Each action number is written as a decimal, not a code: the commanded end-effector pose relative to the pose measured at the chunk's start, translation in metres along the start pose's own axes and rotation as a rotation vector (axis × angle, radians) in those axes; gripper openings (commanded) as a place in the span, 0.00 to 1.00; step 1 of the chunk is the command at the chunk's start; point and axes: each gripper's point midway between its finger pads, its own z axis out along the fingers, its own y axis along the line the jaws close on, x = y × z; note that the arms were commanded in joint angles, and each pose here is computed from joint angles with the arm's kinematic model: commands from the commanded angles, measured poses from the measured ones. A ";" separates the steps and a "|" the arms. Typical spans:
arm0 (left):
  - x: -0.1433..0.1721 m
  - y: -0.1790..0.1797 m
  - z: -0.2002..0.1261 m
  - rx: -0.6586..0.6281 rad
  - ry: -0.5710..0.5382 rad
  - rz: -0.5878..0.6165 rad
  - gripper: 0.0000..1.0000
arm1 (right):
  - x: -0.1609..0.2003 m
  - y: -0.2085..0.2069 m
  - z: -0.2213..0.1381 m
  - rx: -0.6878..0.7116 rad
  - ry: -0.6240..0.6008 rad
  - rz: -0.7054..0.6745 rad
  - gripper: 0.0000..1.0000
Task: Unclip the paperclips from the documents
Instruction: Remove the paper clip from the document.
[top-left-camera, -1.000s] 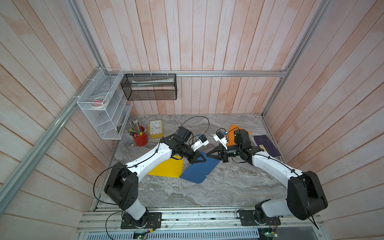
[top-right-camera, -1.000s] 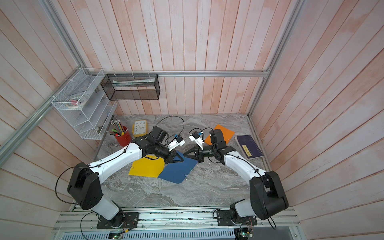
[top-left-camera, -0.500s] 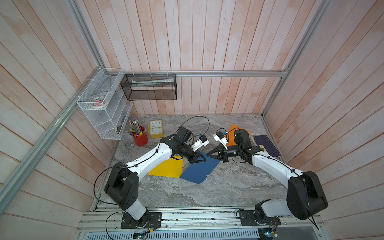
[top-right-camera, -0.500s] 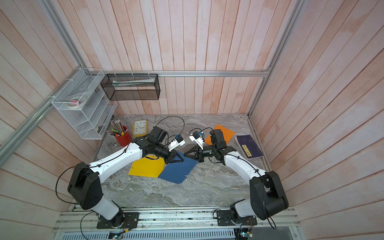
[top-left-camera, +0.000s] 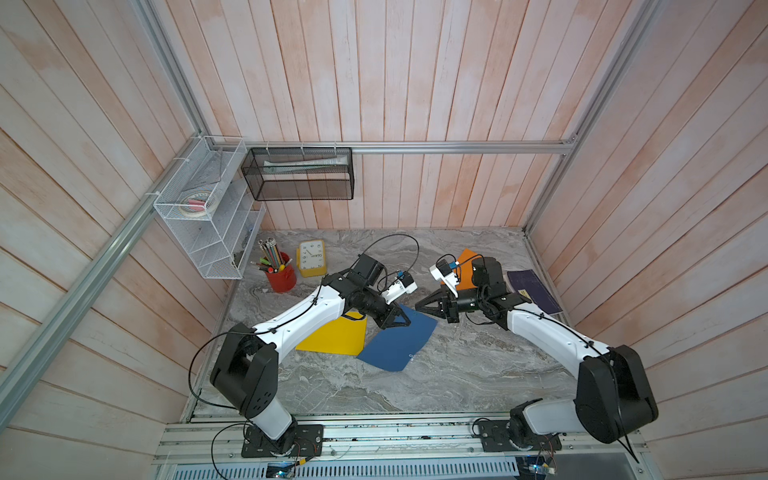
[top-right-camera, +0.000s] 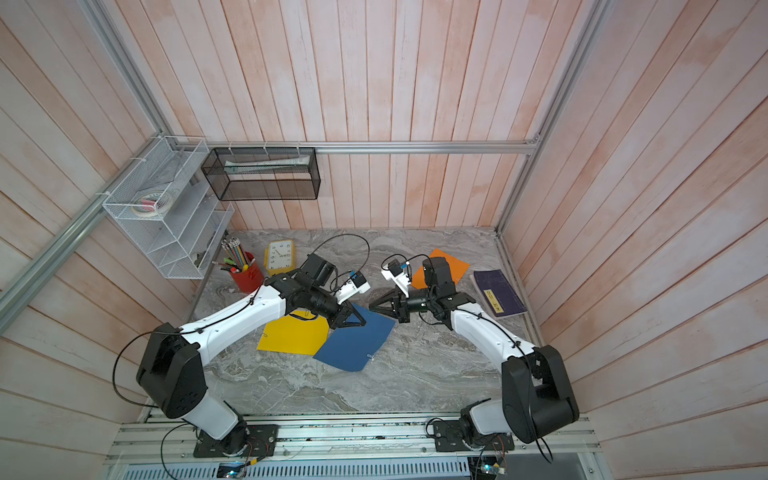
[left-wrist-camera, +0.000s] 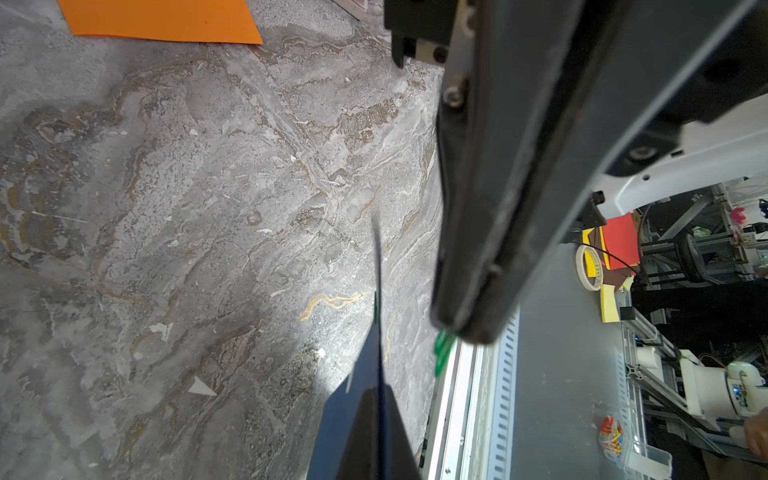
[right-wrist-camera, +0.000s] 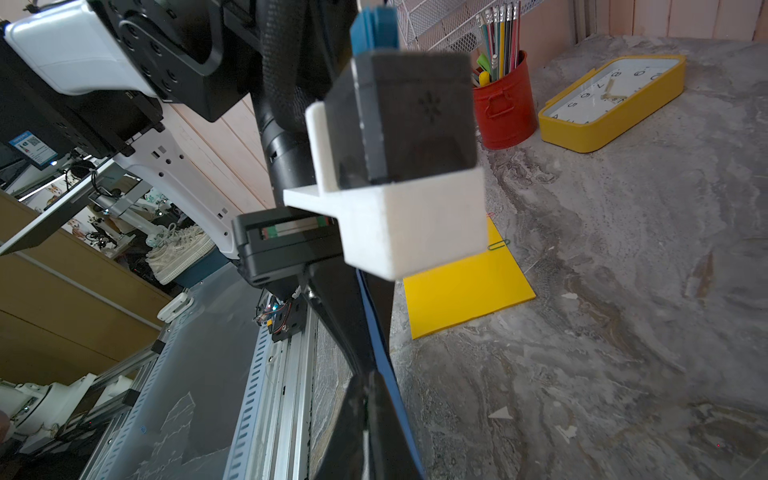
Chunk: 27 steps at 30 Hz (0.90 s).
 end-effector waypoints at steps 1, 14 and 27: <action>0.007 0.004 0.003 -0.011 0.026 -0.003 0.00 | -0.003 0.006 -0.002 -0.021 -0.011 -0.015 0.08; 0.000 0.005 -0.005 -0.050 -0.002 0.013 0.00 | 0.007 -0.036 -0.039 0.220 -0.094 0.130 0.06; -0.026 0.005 -0.017 -0.081 -0.111 0.035 0.00 | 0.106 -0.114 -0.138 0.747 -0.267 0.698 0.06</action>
